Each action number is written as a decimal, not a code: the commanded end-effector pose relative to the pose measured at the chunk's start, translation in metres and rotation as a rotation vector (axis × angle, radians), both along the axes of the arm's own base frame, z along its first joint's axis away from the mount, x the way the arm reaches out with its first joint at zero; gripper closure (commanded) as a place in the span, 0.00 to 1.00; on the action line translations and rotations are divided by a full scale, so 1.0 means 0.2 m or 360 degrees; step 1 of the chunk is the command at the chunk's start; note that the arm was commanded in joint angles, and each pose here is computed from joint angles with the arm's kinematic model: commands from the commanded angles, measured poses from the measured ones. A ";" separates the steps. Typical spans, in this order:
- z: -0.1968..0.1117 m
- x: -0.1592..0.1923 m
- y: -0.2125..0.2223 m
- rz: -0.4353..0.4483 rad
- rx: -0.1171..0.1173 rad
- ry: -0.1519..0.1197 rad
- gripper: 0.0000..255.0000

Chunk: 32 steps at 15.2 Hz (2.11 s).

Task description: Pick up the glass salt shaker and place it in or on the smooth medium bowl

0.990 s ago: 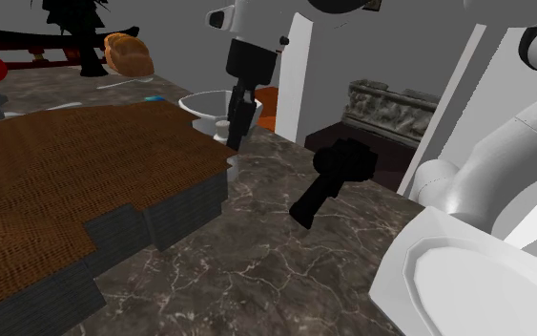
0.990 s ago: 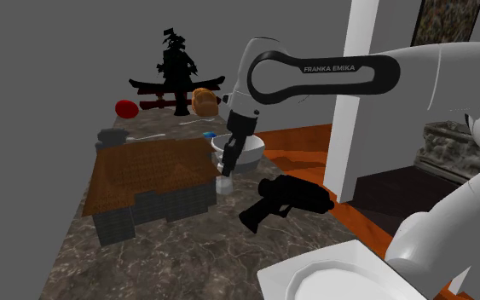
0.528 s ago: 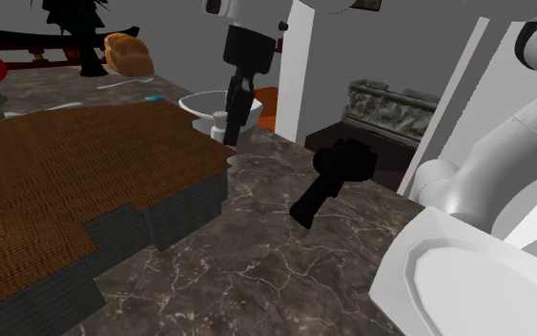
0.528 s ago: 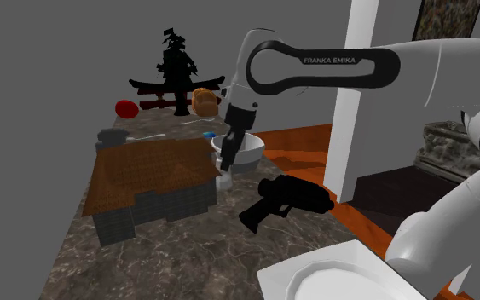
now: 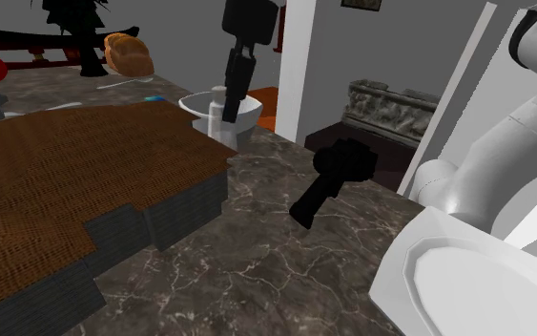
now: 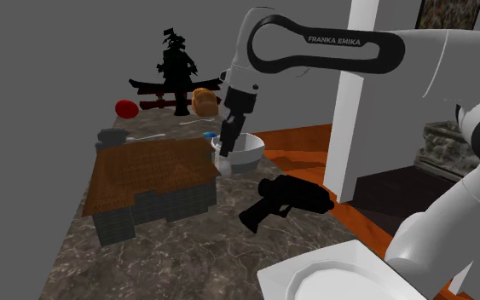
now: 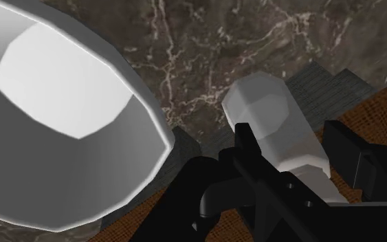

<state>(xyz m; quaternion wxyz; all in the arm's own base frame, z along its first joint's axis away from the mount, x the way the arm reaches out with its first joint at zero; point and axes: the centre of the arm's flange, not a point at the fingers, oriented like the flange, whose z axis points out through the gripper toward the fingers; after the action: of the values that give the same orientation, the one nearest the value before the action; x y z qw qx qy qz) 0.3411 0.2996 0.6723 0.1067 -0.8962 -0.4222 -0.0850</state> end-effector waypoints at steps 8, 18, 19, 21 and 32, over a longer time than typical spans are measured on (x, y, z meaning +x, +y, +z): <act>0.24 0.00 0.00 0.0000 0.0000 0.0000 1.00; 0.50 0.00 0.00 0.0000 0.0000 0.0000 1.00; 0.51 0.00 0.00 0.0000 0.0000 0.0000 1.00; 0.52 0.08 -0.10 0.0000 0.0000 0.0000 1.00; 0.58 0.54 -0.66 0.0000 0.0000 0.0000 1.00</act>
<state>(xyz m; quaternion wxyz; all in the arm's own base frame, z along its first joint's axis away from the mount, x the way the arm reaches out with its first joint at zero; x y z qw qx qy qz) 0.4444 0.1793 0.7849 0.1069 -0.8964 -0.4216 -0.0848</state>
